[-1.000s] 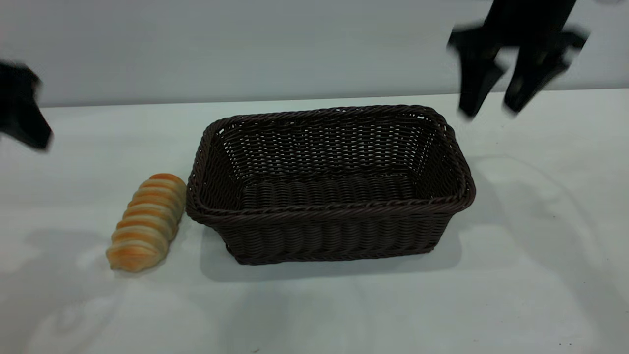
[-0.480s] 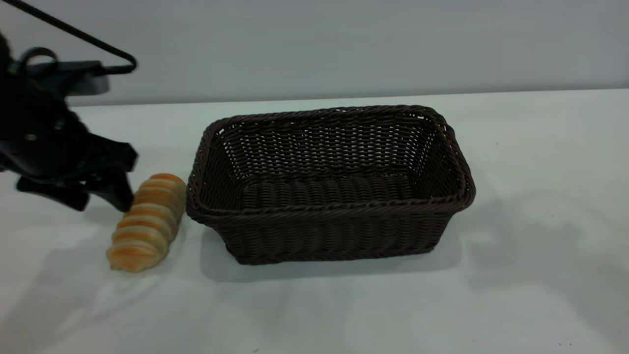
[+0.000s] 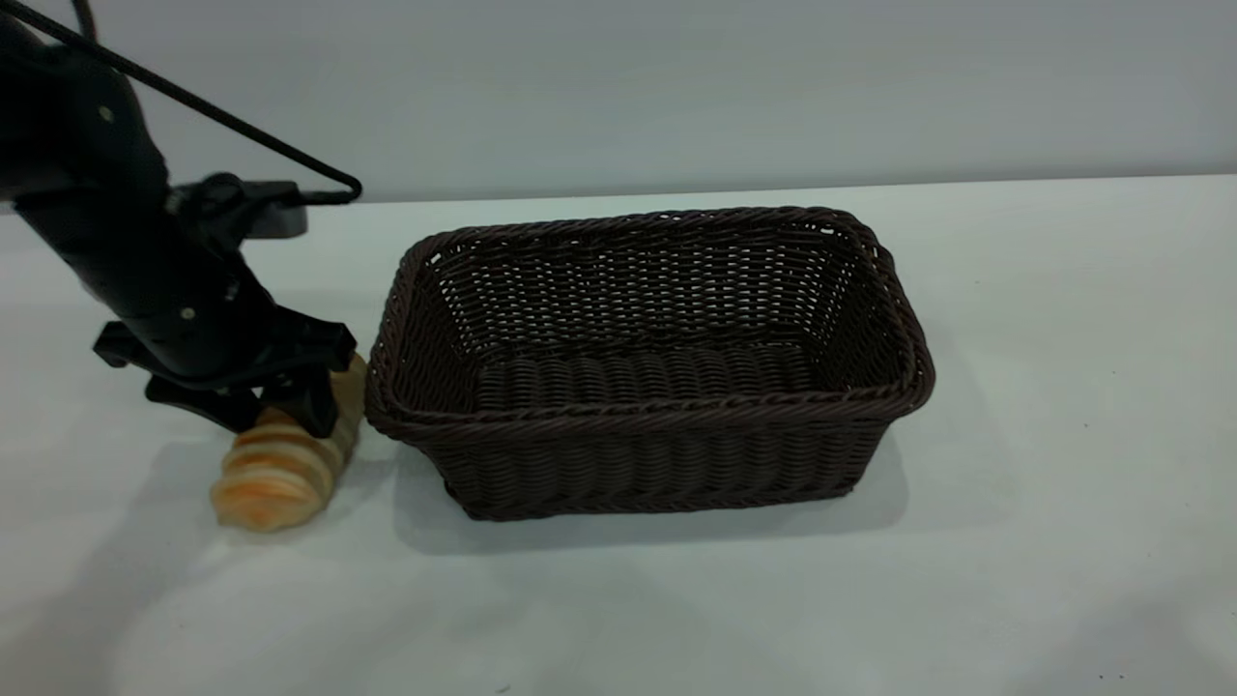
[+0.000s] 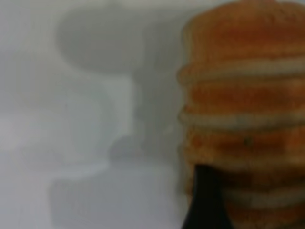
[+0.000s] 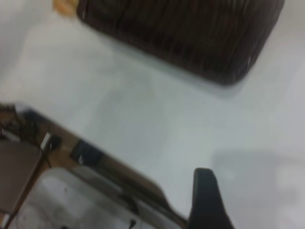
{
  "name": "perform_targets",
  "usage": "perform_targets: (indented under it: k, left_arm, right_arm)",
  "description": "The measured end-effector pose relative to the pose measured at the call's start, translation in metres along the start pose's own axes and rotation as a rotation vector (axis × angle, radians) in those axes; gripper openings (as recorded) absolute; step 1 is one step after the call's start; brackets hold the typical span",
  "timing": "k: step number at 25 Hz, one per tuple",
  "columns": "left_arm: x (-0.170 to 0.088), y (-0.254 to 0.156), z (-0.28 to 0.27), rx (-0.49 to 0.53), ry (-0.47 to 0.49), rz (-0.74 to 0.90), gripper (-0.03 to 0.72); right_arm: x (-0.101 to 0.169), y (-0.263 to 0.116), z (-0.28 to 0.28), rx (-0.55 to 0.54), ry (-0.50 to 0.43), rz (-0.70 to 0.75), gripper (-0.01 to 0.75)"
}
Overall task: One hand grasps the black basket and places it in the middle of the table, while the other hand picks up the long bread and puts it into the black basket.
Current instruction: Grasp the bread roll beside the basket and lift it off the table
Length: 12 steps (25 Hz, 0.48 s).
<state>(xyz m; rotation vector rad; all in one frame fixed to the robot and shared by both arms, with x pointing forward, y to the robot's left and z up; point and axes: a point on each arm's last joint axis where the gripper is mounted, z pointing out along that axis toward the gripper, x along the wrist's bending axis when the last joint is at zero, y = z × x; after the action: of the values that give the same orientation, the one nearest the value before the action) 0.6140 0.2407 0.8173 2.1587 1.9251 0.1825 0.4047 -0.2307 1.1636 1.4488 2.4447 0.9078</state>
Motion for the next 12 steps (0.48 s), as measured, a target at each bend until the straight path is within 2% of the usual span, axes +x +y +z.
perform_targets:
  k: [4, 8, 9, 12]
  left_arm:
    - [0.000, 0.003, 0.008, 0.014, -0.001, -0.001, 0.463]
    - [0.000, 0.003, 0.008, 0.019, -0.001, 0.005, 0.173]
    - [0.000, 0.002, 0.007, 0.021, 0.001, 0.013, 0.120]
    - [0.001, 0.003, -0.003, 0.049, 0.011, 0.062, 0.091]
  right_arm:
    - [0.008, -0.053, 0.001, 0.022, -0.007, 0.002, 0.536]
    - [0.012, -0.106, 0.010, 0.051, -0.032, -0.002, 0.536]
    - [0.012, -0.118, 0.014, 0.063, -0.043, -0.004, 0.536]
    - [0.012, -0.151, 0.019, 0.057, -0.088, -0.020, 0.534]
